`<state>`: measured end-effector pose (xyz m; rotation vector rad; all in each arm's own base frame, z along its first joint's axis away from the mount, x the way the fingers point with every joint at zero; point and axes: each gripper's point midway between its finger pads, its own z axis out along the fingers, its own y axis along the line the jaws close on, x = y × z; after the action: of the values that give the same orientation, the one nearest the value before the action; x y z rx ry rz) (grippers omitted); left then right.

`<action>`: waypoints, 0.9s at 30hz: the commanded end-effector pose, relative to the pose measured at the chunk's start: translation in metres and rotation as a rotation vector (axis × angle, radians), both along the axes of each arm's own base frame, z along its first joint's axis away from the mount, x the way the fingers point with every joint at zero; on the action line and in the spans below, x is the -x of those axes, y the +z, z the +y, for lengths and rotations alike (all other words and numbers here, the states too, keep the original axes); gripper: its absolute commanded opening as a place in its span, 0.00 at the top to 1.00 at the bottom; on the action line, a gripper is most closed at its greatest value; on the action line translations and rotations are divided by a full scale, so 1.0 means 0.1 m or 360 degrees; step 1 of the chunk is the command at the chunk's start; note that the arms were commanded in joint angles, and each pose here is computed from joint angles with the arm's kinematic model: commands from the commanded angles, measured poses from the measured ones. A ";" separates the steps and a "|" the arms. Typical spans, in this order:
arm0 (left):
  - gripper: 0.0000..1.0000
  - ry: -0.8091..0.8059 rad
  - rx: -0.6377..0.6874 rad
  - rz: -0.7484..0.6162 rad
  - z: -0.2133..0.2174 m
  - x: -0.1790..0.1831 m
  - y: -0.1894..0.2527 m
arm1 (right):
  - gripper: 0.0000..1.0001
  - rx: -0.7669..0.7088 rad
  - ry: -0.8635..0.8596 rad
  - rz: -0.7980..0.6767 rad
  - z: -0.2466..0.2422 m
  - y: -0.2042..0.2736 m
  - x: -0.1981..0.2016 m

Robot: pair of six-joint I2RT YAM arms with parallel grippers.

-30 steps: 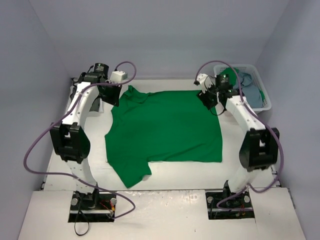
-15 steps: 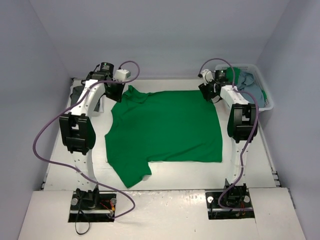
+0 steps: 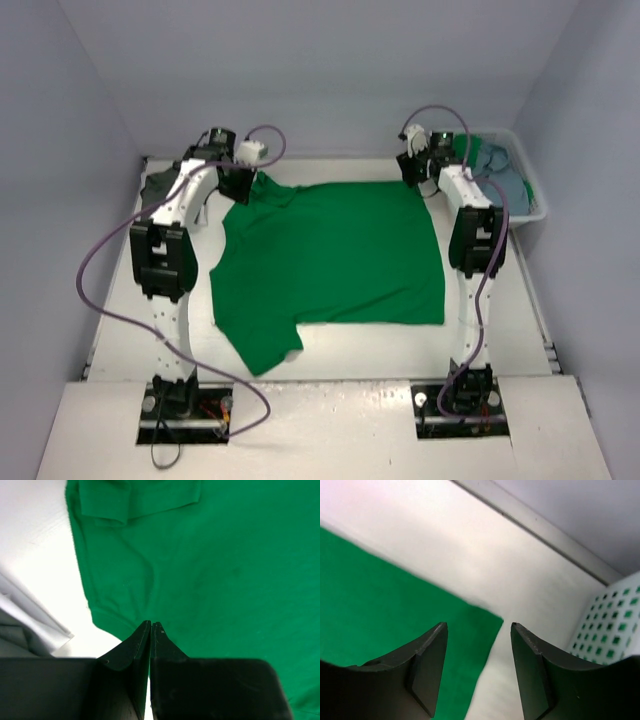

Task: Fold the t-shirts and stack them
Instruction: Grap the side of the flattened tshirt furthest away from the robot with both arms

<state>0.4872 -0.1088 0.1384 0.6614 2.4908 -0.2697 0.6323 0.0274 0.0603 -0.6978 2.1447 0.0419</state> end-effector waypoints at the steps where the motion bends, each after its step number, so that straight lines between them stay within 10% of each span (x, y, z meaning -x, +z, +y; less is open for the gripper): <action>1: 1.00 -0.0015 0.0017 -0.0159 -0.05 -0.12 0.34 | 0.49 -0.0009 -0.0098 -0.0096 -0.26 0.13 -0.19; 27: 1.00 -0.0071 0.0018 -0.0149 -0.26 -0.28 0.34 | 0.44 -0.0070 0.0059 0.0255 -0.16 -0.59 0.04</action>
<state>0.5055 -0.1343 0.1336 0.7152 2.4785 -0.2855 0.6460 0.0180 0.0206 -0.6957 2.1945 0.1312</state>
